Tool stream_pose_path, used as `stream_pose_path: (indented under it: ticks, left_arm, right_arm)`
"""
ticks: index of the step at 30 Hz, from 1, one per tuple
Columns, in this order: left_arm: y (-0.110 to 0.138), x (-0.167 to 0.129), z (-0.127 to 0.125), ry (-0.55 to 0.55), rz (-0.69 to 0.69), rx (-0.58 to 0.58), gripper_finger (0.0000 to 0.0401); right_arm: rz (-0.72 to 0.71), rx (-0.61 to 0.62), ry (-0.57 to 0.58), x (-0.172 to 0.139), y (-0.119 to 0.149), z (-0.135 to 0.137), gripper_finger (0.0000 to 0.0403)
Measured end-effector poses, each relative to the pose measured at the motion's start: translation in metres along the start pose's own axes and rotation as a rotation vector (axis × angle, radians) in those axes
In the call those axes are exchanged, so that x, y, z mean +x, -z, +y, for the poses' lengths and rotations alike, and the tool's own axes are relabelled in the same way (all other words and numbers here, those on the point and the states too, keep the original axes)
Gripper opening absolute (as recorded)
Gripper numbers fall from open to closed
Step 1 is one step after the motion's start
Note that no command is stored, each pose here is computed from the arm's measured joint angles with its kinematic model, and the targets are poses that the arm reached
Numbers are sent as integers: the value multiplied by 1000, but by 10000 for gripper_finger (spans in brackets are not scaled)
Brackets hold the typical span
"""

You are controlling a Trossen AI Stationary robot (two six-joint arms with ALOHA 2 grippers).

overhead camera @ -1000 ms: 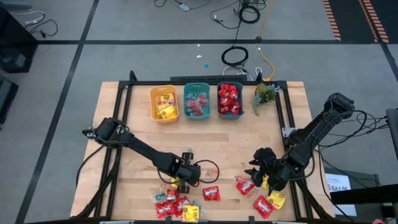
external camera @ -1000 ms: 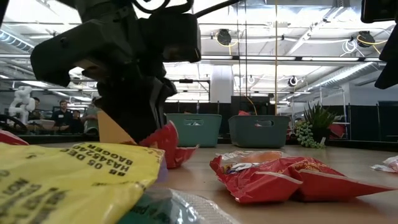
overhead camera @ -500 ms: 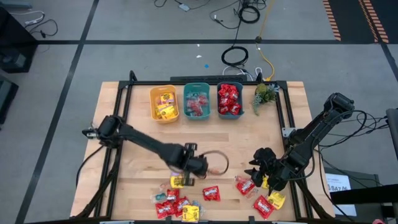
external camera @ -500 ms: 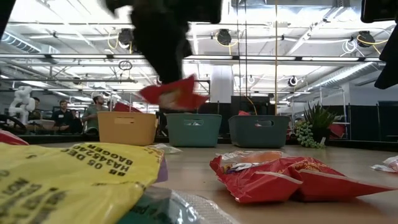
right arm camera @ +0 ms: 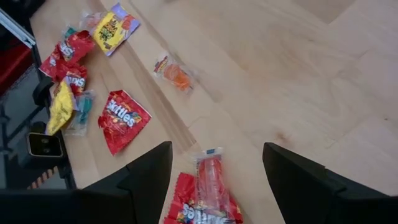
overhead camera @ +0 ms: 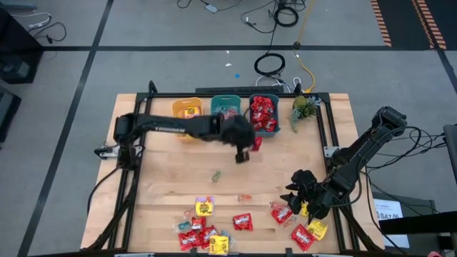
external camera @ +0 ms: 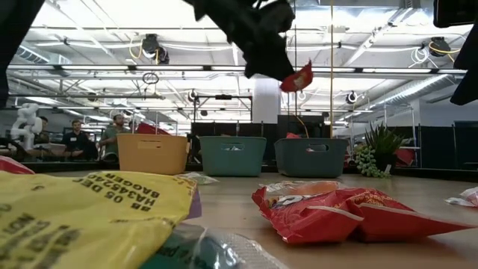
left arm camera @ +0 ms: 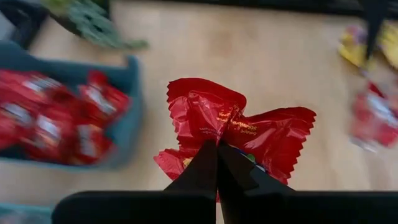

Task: Sort candy
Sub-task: Put the red candy into the blue bin

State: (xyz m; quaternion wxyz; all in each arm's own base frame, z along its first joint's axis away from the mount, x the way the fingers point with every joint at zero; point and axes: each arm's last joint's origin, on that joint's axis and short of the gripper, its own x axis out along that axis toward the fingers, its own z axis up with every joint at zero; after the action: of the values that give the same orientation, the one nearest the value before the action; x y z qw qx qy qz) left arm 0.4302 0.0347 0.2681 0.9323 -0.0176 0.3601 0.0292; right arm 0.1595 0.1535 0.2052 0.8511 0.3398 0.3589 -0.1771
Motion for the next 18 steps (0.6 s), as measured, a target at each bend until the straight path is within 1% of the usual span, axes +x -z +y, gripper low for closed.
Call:
stream_pose_path:
  ticks: [4, 7, 9, 11, 12, 14, 18]
  left_arm:
    - [-7, 4, 40, -62, -102, 37, 0]
    - [-7, 10, 67, -24, -154, 73, 0]
    - [0, 18, 82, -10, -132, 59, 0]
    - [5, 26, 96, -27, -138, 42, 0]
    - [8, 30, 103, -36, -135, 33, 0]
    - [7, 34, 113, -59, -182, 28, 3]
    - [0, 38, 121, -117, -294, 40, 31]
  right_arm:
    - [-4, 39, 1, 0, 0, 0, 242]
    - [-8, 47, 3, 0, 0, 0, 242]
    - [-11, 75, 8, 0, -1, -1, 242]
    - [-12, 106, 17, 1, -1, -2, 242]
    - [-12, 117, 23, 1, -1, -2, 242]
    - [-13, 136, 23, 1, -2, -2, 242]
    - [-11, 167, 30, 1, -1, -3, 242]
